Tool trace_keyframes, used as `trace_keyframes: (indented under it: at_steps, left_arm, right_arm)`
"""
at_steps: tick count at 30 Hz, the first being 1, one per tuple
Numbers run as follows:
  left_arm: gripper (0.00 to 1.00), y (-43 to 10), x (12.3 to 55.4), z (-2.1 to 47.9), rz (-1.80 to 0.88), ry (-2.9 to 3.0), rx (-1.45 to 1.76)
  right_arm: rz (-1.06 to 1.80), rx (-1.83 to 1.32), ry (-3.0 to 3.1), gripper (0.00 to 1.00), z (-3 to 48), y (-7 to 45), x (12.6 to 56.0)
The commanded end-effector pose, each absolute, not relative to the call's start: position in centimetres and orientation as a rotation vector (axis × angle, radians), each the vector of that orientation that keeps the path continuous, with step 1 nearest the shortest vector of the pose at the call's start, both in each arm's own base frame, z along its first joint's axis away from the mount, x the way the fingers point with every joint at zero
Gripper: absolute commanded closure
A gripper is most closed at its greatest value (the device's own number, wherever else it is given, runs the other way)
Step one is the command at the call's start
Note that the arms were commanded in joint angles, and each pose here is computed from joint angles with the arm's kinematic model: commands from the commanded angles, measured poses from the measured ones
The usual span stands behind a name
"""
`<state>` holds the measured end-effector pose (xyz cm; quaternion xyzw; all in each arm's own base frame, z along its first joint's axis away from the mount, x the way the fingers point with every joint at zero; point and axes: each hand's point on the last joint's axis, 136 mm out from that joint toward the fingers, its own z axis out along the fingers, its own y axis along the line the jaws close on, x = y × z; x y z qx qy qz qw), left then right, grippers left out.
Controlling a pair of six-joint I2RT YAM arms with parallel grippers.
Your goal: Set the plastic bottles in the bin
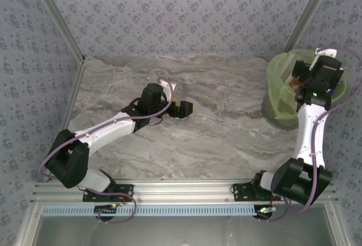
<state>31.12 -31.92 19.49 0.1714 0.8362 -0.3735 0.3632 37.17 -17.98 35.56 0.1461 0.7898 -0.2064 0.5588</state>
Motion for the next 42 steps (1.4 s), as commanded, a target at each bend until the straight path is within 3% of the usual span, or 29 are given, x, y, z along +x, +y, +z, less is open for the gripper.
trace_keyframes:
  at_steps: [1, 11, 18, 26, 32, 42]
  left_arm:
    - [0.01, -31.5, 31.2, 21.7, -0.936, 2.09, 0.441]
    - [0.01, -25.9, 32.6, 22.2, -0.695, 2.061, 0.238]
    - [0.01, -16.8, 33.4, 22.4, -0.403, 2.025, -0.049]
    - [0.01, -4.0, 31.2, 22.9, 0.071, 1.941, -0.3]
    - [0.01, 4.8, 29.1, 20.6, 0.38, 1.876, -0.495]
    - [0.01, 7.1, 32.0, 13.3, 0.317, 1.932, -0.494]
  right_arm:
    - [-0.28, 0.222, 1.859, 0.01, 37.7, -13.3, 37.5]
    - [-0.027, -0.164, 1.902, 0.01, 37.9, -1.6, 38.6]
    - [0.21, -0.504, 1.956, 0.01, 33.6, 7.4, 38.3]
    - [0.207, -0.458, 2.053, 0.01, 27.1, 8.9, 40.0]
    - [0.121, -0.357, 2.163, 0.01, 21.0, 7.0, 40.9]
    - [0.046, -0.246, 2.239, 0.01, 12.8, 4.8, 39.7]
